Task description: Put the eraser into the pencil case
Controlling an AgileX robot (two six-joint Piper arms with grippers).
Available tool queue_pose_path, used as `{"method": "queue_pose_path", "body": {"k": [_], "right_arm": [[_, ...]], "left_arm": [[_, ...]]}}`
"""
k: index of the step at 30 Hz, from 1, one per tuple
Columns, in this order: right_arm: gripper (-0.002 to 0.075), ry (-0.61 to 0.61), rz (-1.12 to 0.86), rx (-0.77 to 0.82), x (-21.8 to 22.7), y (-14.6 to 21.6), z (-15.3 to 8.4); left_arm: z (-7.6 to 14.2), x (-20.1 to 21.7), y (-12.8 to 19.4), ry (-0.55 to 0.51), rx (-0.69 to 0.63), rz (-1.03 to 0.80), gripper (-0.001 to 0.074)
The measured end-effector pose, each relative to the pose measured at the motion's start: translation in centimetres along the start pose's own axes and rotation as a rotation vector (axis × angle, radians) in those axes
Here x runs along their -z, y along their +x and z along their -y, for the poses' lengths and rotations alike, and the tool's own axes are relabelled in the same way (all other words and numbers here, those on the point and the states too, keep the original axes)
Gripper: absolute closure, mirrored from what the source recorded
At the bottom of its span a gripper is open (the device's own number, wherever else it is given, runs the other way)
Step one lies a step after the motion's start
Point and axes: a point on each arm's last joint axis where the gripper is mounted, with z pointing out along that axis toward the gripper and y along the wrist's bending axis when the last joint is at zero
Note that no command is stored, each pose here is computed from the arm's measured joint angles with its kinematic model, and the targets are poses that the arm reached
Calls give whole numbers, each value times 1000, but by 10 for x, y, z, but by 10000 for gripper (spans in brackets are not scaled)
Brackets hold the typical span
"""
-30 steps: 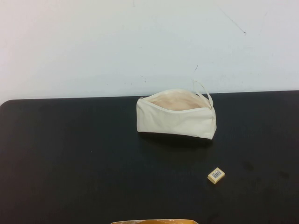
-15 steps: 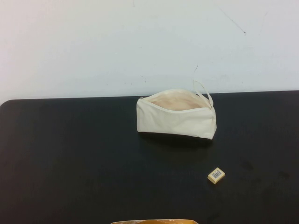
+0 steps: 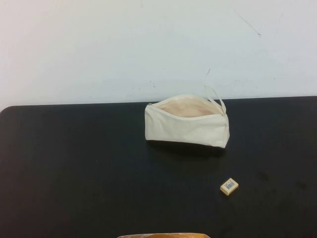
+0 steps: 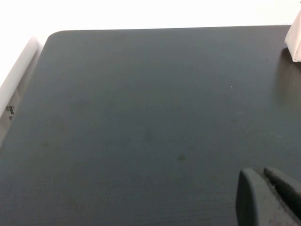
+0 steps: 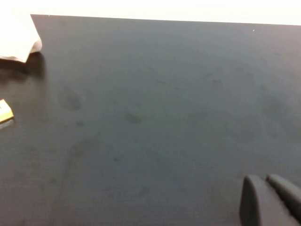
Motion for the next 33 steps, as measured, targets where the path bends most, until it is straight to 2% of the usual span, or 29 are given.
{"method": "queue_pose_path", "body": {"k": [8, 12, 18, 21, 26, 28, 33], "right_arm": [[727, 11, 71, 0, 0, -6, 1], [727, 37, 241, 0, 2, -21, 3], [727, 90, 599, -4, 16, -50, 8], [727, 82, 706, -66, 22, -58, 9], [727, 50, 796, -167, 27, -64, 10], [727, 51, 846, -170, 30, -67, 10], [727, 61, 812, -127, 39, -83, 10]], "left_arm": [[0, 0, 0, 0, 0, 0, 736], [0, 0, 0, 0, 0, 0, 736], [0, 0, 0, 0, 0, 0, 736], [0, 0, 0, 0, 0, 0, 736], [0, 0, 0, 0, 0, 0, 736], [0, 0, 0, 0, 0, 0, 736], [0, 0, 0, 0, 0, 0, 736]]}}
